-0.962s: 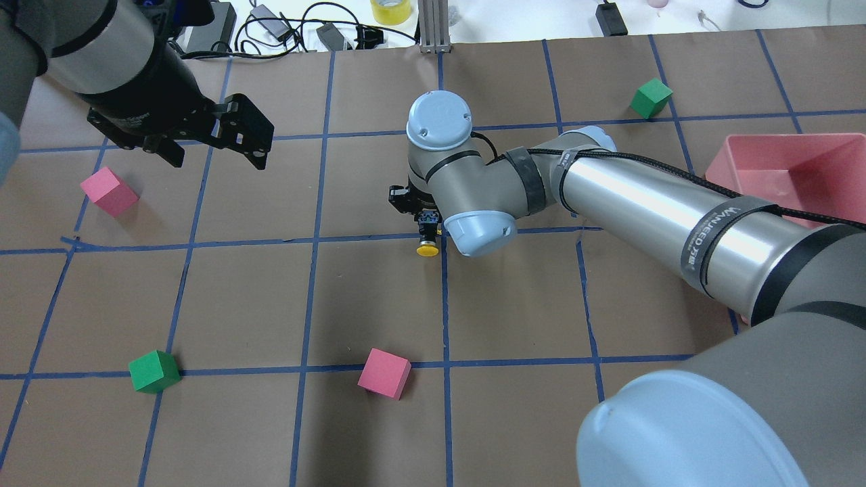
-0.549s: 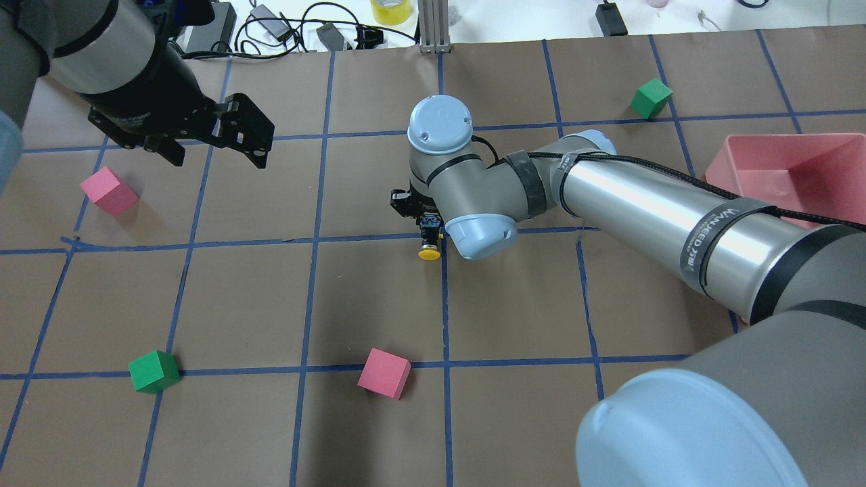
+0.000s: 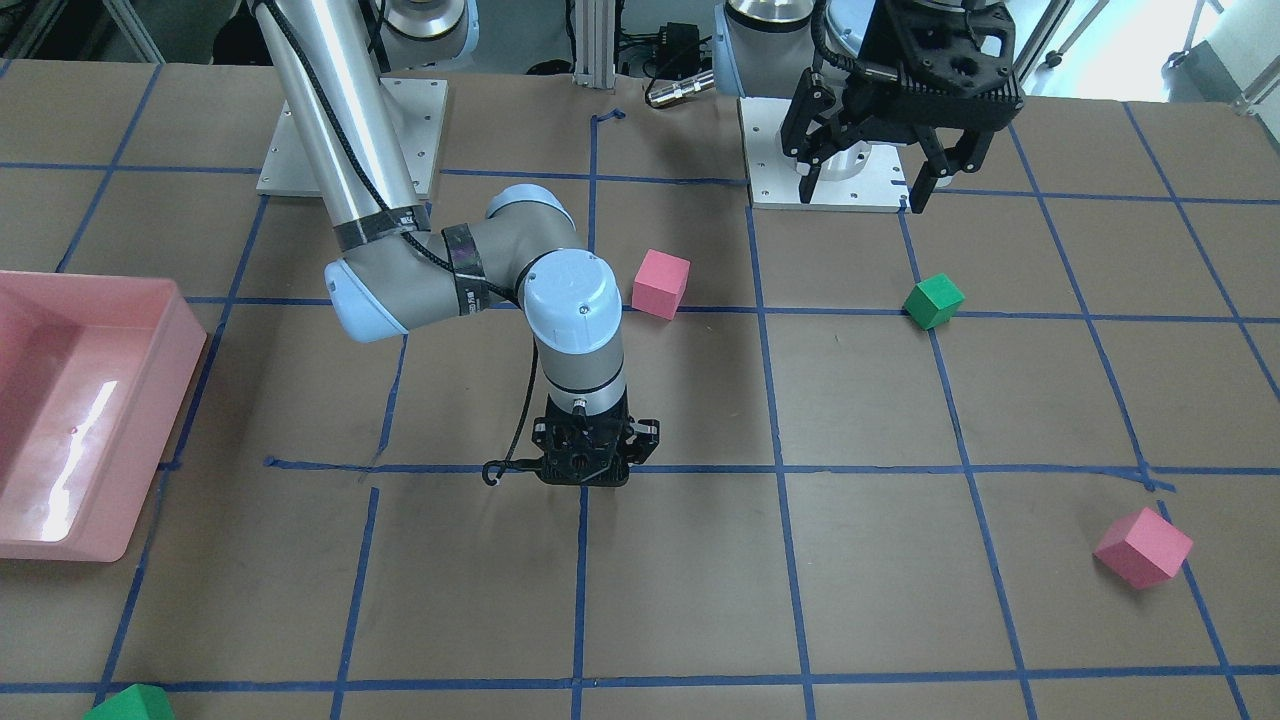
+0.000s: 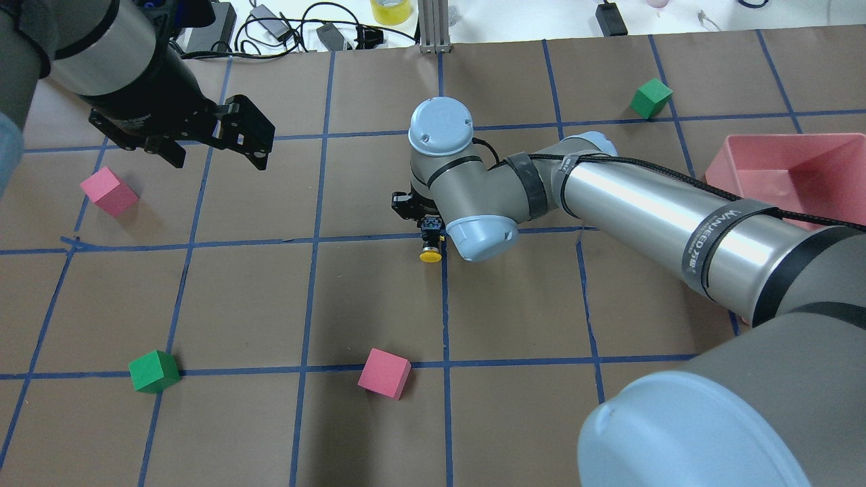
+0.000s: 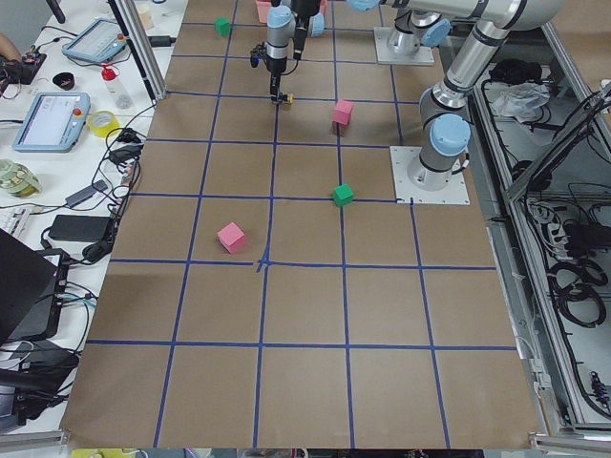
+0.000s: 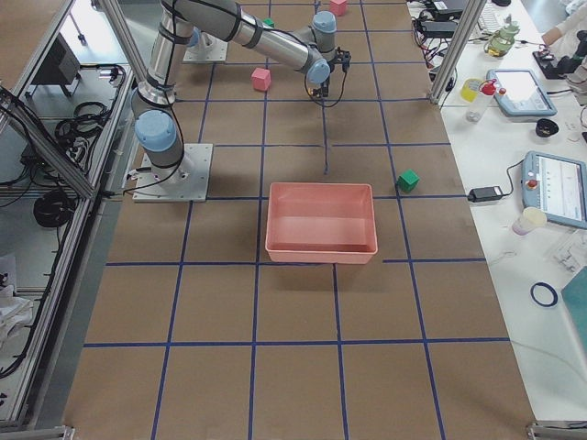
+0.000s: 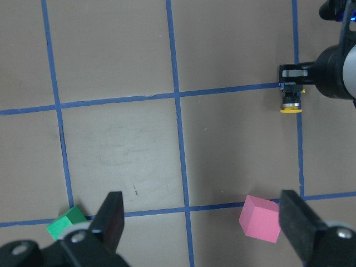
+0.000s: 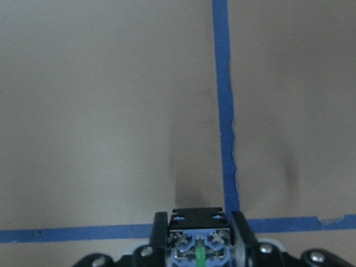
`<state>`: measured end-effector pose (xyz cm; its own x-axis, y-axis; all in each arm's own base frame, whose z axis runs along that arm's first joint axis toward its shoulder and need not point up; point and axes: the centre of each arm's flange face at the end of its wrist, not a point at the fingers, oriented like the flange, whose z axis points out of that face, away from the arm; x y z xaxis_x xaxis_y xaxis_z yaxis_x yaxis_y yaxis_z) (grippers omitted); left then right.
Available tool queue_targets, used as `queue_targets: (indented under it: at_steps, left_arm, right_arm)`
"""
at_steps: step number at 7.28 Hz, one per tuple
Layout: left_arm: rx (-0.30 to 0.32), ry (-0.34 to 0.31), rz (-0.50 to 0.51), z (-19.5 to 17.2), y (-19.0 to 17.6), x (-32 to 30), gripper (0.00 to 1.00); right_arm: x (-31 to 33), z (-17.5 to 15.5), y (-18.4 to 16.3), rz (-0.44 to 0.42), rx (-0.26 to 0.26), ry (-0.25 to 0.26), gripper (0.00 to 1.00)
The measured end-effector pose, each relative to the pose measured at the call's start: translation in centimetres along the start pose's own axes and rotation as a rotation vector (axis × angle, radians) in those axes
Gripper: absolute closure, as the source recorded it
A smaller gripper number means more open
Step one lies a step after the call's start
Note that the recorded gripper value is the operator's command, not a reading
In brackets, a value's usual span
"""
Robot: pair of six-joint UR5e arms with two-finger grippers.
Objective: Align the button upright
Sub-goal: 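Lower the button onto the table and open the right gripper, then raise the right gripper away while the left arm reaches toward the button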
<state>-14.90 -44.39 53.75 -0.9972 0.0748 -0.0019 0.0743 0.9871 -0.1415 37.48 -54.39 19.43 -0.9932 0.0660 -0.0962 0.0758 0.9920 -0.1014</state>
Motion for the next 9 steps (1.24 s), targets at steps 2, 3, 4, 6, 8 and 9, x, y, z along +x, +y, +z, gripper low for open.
queue_targets:
  at_steps: [2, 3, 4, 6, 8, 9]
  left_arm:
    - [0.0, 0.001, 0.001, 0.0, 0.0, 0.0, 0.0]
    - [0.0, 0.0, 0.002, 0.1, 0.0, 0.0, 0.0]
    - [-0.002, 0.0, 0.002, 0.1, 0.0, 0.0, 0.0]
    - [-0.008, -0.001, 0.0, 0.5, -0.1, 0.1, 0.0]
    - [-0.015, 0.001, -0.004, 1.2, -0.3, 0.3, 0.0]
    - [-0.012, 0.003, -0.007, 1.9, -0.3, 0.4, 0.0]
  right_arm:
    - [0.3, -0.1, 0.6, -0.005, -0.007, 0.003, 0.0]
    - [0.3, -0.6, 0.7, -0.009, -0.002, 0.001, 0.0]
    - [0.2, -1.9, 0.6, -0.025, 0.014, -0.007, 0.0]
    - [0.6, -5.8, 0.2, -0.092, 0.038, -0.011, 0.0]
    - [5.1, -11.6, -1.7, -0.107, 0.009, 0.027, 0.0]
    - [9.0, -15.5, -2.8, -0.109, -0.03, 0.049, 0.0]
